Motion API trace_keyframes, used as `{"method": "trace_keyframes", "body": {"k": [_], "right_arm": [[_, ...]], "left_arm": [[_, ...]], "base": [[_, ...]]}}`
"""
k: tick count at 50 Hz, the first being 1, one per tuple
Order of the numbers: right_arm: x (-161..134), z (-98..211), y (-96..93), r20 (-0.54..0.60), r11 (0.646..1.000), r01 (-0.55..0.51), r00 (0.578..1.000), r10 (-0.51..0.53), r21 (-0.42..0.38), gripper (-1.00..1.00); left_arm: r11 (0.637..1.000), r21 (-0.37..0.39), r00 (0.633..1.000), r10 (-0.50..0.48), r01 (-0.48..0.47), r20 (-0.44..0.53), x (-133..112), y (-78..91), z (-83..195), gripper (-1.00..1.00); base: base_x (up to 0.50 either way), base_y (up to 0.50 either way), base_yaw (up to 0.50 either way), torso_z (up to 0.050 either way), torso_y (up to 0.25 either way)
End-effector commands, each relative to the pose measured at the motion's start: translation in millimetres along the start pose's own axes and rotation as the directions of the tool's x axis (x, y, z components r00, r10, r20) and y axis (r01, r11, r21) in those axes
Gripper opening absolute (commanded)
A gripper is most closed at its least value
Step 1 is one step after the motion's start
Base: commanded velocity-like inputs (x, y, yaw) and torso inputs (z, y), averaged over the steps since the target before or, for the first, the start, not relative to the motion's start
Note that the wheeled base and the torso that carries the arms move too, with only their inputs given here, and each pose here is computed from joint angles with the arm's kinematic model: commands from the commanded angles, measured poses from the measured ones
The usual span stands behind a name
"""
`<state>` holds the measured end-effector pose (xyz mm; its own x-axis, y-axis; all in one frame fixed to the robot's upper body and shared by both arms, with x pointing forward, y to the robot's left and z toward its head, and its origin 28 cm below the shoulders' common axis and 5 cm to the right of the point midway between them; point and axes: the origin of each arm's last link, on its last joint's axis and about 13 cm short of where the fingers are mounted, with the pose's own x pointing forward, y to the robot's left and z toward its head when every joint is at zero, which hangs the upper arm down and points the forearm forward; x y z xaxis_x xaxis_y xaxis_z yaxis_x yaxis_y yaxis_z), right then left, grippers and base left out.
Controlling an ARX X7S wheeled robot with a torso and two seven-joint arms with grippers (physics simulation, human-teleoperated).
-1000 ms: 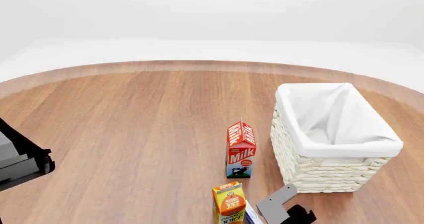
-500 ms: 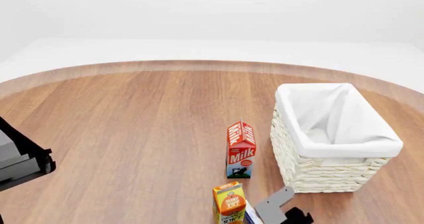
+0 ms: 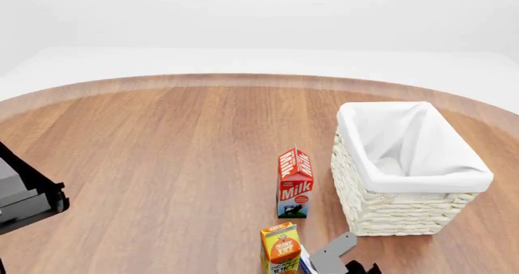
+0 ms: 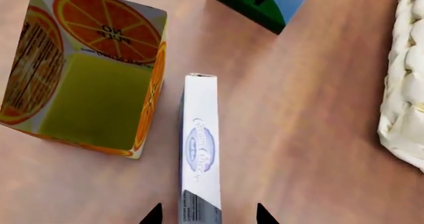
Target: Pick up the cream cheese box and the butter, and put them in the basket.
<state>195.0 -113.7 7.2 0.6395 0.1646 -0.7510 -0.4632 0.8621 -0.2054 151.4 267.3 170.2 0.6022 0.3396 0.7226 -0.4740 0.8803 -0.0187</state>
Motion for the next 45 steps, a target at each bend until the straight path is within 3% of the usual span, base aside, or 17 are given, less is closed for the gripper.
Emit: {"method": "trace_keyframes", "body": {"k": [1, 17, 25, 30, 36, 45], "right_arm": [[2, 5, 0.6, 0.041, 0.999, 0.012, 0.999, -0.010, -0.039, -1.00], [2, 5, -0.7, 0.054, 0.996, 0.026, 0.998, -0.022, -0.081, -1.00], [-11, 22, -11.5, 0.123, 0.998, 0.068, 0.990, -0.069, 0.009, -1.00], [-25, 29, -20.4, 0.170, 0.989, 0.128, 0.976, -0.138, 0.069, -1.00], [-65, 39, -32.5, 0.285, 0.968, 0.217, 0.927, -0.245, 0.127, -1.00], [-104, 40, -31.5, 0.354, 0.965, 0.226, 0.898, -0.259, 0.132, -1.00]], "left_arm": [[1.000, 0.018, 1.000, 0.007, -0.007, 0.007, 0, 2.2, -1, 1.00], [1.000, 0.019, 1.000, 0.003, -0.004, 0.005, 0, 1.8, -1, 1.00], [1.000, 0.019, 1.000, 0.001, -0.001, 0.003, 0, 1.7, 0, 1.00], [1.000, 0.018, 1.000, 0.000, 0.000, 0.005, 1, 1.7, 0, 1.00], [1.000, 0.017, 1.000, 0.003, -0.003, 0.006, 1, 2.3, 0, 1.00], [1.000, 0.016, 1.000, 0.004, -0.004, 0.005, 1, 2.5, 0, 1.00]], "base": [[0.00, 0.00, 0.00, 0.000, 0.000], [0.00, 0.00, 0.00, 0.000, 0.000], [0.00, 0.00, 0.00, 0.000, 0.000], [0.00, 0.00, 0.00, 0.000, 0.000], [0.00, 0.00, 0.00, 0.000, 0.000], [0.00, 0.00, 0.00, 0.000, 0.000]]}}
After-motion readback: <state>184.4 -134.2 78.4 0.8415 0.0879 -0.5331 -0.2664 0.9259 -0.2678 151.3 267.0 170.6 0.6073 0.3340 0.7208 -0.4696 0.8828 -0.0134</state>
